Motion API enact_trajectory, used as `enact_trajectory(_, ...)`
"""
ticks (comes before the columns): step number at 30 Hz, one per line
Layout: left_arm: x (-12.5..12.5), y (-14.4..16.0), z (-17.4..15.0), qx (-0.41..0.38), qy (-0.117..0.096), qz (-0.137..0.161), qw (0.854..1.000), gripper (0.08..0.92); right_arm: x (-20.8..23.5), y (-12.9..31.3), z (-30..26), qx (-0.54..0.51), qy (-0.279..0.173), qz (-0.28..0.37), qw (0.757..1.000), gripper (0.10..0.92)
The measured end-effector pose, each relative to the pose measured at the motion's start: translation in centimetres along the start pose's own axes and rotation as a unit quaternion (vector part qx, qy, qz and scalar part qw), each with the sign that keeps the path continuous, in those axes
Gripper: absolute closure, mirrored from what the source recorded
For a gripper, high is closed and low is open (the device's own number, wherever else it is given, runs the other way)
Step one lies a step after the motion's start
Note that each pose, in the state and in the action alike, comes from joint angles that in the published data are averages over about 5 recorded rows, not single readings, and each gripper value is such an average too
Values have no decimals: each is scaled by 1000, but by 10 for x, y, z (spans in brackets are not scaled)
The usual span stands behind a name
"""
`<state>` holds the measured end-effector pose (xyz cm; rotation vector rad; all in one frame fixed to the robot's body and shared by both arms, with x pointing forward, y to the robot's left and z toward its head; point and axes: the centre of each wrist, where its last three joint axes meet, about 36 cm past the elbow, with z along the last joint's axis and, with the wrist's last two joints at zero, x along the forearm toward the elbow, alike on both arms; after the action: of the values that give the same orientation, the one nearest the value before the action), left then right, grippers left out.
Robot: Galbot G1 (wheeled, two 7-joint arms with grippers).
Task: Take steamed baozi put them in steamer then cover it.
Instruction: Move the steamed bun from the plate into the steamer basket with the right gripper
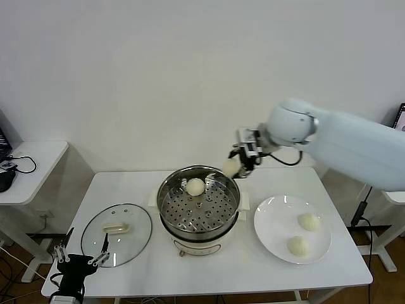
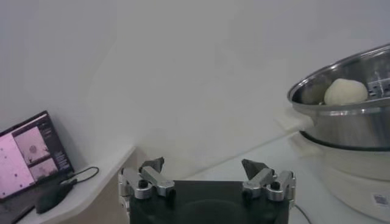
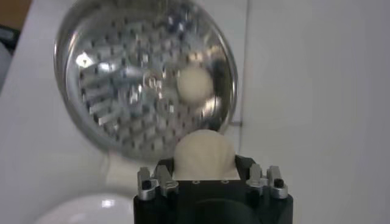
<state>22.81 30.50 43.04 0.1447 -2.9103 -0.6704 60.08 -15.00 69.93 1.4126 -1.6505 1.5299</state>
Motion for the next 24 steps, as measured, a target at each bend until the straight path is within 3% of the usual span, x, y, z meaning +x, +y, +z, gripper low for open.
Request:
enact_trajectory(10, 1, 6, 0, -4, 1, -10, 1000, 177, -65, -5, -74, -1, -15, -34, 999, 386)
enact_trajectory(24, 1, 6, -1, -1, -1, -16, 1000, 177, -140, 11, -118, -6, -6, -73, 997, 386)
